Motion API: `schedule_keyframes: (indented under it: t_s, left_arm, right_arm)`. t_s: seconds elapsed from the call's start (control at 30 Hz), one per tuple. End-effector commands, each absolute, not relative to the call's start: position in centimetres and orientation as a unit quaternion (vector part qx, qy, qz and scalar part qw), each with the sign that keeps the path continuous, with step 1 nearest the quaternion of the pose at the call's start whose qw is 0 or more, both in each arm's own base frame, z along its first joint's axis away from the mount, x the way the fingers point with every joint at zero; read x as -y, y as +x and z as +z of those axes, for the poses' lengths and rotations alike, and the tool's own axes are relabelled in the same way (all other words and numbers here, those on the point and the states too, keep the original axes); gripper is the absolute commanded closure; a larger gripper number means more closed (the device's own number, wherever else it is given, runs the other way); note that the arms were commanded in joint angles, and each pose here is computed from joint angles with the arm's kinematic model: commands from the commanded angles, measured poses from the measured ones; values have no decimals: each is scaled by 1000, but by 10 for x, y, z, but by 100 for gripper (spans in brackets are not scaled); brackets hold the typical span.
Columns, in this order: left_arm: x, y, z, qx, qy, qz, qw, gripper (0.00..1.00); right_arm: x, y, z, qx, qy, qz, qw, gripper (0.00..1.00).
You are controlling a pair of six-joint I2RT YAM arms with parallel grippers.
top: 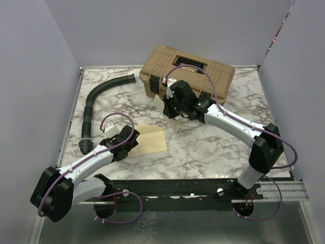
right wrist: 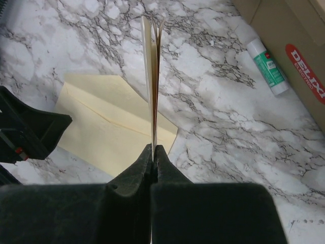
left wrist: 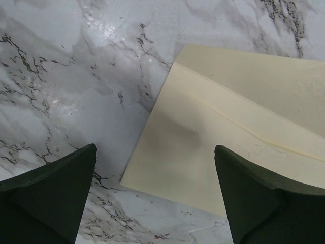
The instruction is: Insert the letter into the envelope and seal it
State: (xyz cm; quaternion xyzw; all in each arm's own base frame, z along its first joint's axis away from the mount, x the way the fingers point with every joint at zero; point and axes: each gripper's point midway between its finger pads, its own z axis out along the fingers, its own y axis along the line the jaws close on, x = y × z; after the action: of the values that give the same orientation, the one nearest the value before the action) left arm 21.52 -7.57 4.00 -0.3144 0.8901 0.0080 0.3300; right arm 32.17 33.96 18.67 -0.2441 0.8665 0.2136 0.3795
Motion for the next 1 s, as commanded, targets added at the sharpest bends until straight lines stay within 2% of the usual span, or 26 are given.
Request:
schedule_keyframes:
  t_s: [0.0,0.27,0.53,0.73,0.97]
  left_arm:
    - [84,227,30,-882,-316,-27,349,1]
    - [83,234,18,-890,-302,-40,340,11]
    - [115,259,26,-906,-214,-126,344,20]
    - [138,275,29,-920,-145,-152,330,20]
    - [167,295,27,-929,-91,-183,309,20]
  right_arm:
    - [-356,325,182,-862,-282,218,362,100]
    - [-369,329,139,-873,-317,205,309,100]
    - [-345,316,96,-906,-307,153,247,100]
    - [-326,289,69,-923,-309,137,183,100]
    - [-277,276,60,-951,-255,49,169,100]
